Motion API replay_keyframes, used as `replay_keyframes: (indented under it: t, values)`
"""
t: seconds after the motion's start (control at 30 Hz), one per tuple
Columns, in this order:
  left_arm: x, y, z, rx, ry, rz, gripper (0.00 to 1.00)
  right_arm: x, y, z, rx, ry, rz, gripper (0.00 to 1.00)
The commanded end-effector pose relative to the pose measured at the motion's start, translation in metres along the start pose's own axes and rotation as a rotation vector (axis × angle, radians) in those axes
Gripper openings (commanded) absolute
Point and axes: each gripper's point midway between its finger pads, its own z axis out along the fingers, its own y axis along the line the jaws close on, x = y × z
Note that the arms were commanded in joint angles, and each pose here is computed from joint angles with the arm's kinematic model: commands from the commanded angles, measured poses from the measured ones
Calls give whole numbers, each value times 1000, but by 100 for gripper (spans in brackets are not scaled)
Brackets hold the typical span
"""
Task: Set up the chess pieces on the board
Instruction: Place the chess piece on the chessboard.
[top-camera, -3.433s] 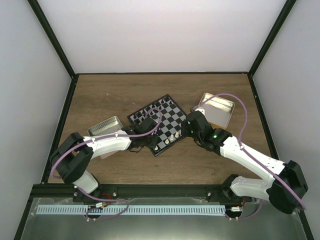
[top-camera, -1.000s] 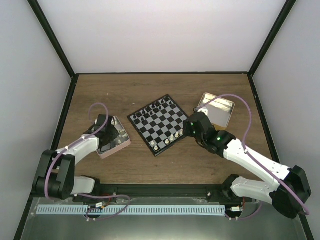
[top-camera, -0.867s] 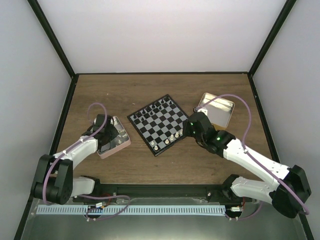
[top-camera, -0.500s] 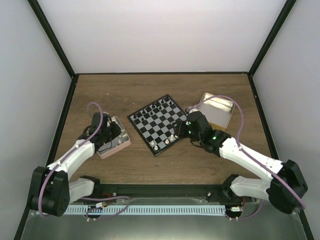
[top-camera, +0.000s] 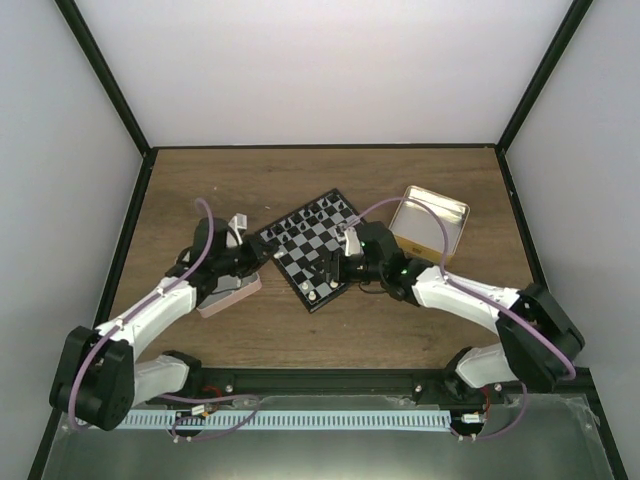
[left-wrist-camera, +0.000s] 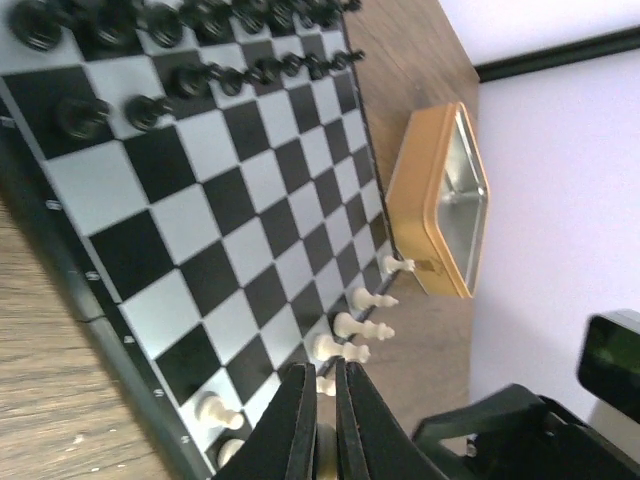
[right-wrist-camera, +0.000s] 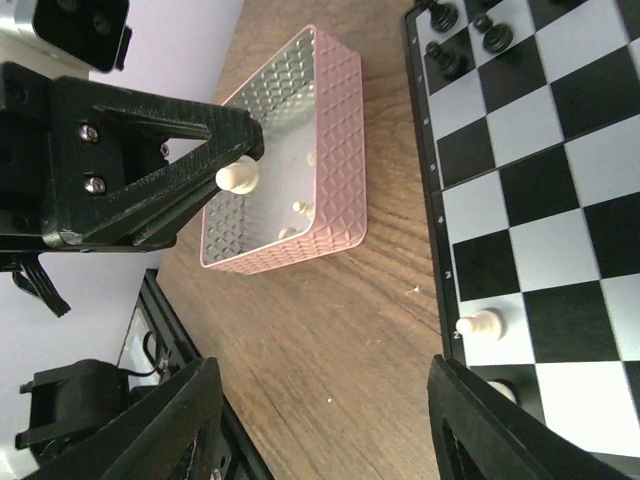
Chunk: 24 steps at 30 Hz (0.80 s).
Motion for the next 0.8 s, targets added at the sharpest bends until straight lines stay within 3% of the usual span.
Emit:
replay_keyframes:
  t: [0.0, 0.3, 0.77]
  values:
    - [3, -32, 9, 95, 22, -3, 7, -7, 31, 7, -111, 23, -38, 58]
    - [31, -43, 36, 91, 102, 27, 7, -9, 29, 19, -88, 36, -24, 55]
    - [46, -48, 48, 92, 149, 41, 7, -13, 9, 26, -9, 5, 32, 34]
